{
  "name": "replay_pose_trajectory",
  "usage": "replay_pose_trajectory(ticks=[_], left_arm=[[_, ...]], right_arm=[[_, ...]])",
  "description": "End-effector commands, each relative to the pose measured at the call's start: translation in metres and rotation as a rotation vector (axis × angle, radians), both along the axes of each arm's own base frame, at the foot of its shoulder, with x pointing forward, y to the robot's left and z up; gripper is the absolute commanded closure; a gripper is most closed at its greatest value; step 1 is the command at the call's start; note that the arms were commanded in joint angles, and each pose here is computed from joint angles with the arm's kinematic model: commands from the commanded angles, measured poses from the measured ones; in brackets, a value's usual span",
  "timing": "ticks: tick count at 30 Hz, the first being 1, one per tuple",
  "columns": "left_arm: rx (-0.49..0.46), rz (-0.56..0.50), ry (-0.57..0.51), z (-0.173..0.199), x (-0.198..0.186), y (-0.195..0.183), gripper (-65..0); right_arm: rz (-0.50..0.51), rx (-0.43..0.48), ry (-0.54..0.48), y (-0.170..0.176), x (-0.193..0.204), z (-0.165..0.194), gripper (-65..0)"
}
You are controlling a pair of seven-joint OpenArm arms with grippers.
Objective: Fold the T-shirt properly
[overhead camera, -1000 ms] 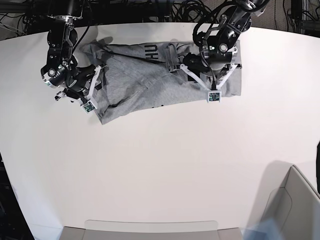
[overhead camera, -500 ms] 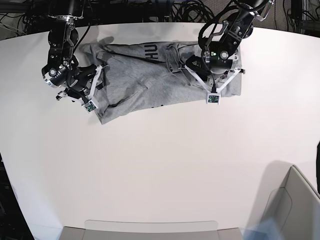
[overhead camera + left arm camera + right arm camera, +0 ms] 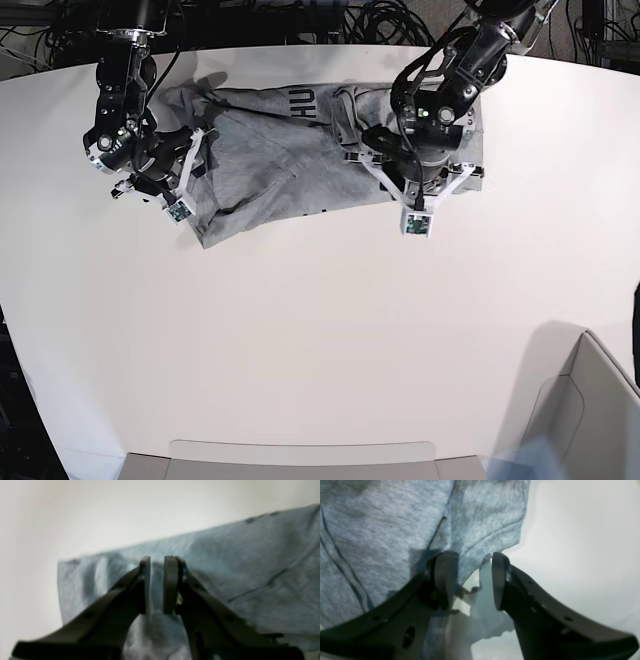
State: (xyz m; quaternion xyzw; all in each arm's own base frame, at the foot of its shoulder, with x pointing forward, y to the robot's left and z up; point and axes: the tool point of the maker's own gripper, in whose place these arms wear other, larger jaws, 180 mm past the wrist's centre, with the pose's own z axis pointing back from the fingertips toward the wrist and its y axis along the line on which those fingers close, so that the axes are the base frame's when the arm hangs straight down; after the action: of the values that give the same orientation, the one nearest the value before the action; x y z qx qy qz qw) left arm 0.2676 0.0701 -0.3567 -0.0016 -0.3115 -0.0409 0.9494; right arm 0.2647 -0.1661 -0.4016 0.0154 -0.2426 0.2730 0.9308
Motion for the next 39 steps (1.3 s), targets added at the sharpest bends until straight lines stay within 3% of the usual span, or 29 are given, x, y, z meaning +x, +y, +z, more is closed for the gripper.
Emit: replay_pose_trajectory(ticks=[1,9,14,17,21,27,31,39], left_arm=[[-0.002,-0.019,-0.009,0.003,0.0,-0.006,-9.2],[0.012,-0.03,-0.001,0.003,0.005,-0.01,-9.6],[-0.008,0.208,-0.024,0.009,-0.006,0.027,-14.7],[0.042,0.333,-0.046,0.005,-0.02,0.052,-15.0],[0.105,0.314,-0.031,-0.005,-0.041,0.051,-14.3],[0.079,0.293,-0.019,-0.016,-0.048,0.027,-9.2],[0.175,0.291,-0.021,-0.048,-0.042,0.033,-9.3],[0.301,0.25,-0.041,-0.071,-0.01,0.048,-9.2]], right_arm=[[0.011,0.009,-0.047,0.002,0.01,0.011,-24.7],[0.005,0.01,-0.047,0.0,0.01,0.011,-24.7],[0.006,0.01,-0.044,0.001,0.009,0.01,-24.7],[0.009,0.011,-0.046,0.002,0.011,0.011,-24.7],[0.01,0.014,-0.051,0.003,0.012,0.012,-24.7],[0.003,0.025,-0.062,0.006,0.016,0.015,-24.7],[0.001,0.033,-0.076,0.008,0.016,0.018,-24.7],[-0.166,0.112,-0.194,-0.028,0.023,0.051,-24.7]])
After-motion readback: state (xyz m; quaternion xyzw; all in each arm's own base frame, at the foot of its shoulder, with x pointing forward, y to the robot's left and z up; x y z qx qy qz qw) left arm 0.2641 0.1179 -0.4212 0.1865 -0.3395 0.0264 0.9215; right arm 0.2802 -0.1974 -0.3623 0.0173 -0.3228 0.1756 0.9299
